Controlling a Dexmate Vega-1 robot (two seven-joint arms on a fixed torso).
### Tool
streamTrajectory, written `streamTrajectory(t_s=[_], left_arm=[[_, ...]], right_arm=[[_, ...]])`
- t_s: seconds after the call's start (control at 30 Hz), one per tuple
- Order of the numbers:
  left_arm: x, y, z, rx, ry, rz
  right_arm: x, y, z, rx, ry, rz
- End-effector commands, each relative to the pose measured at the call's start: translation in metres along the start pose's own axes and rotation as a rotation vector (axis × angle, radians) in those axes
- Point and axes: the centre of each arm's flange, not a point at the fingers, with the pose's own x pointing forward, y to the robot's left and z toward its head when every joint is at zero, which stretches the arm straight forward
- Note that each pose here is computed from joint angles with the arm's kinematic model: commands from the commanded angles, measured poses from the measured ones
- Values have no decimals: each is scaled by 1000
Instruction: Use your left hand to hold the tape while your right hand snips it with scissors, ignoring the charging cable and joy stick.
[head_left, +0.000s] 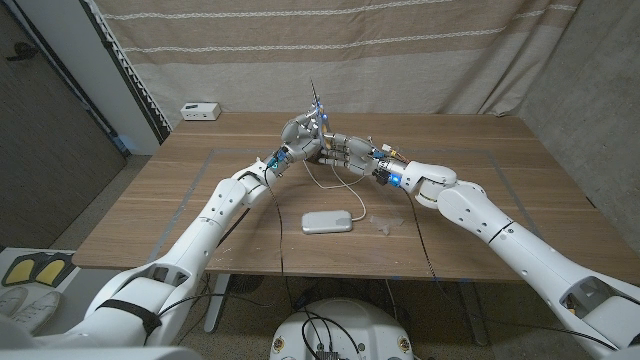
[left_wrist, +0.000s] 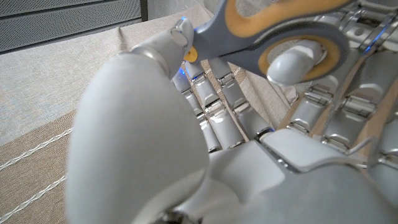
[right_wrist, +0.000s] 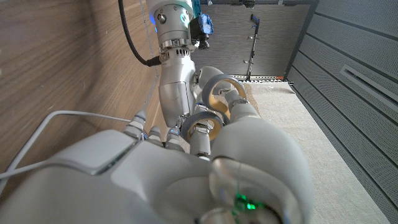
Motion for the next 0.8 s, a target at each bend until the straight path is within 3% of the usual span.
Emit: streamTrajectory(t_s=[0.03,0.23,0.33,0.8], left_arm=[[-1,1,2,1,-11,2],[-1,1,1,1,-9,-2],[1,-2,-2,-62,2,-21],[1,-4,-1,1,-18,-7]], right_arm=[[0,1,-2,-9,6,4],[1,2,0,-29,13,2],[2,3,0,-34,14,9],[4,6,-2,-58,64,-31]])
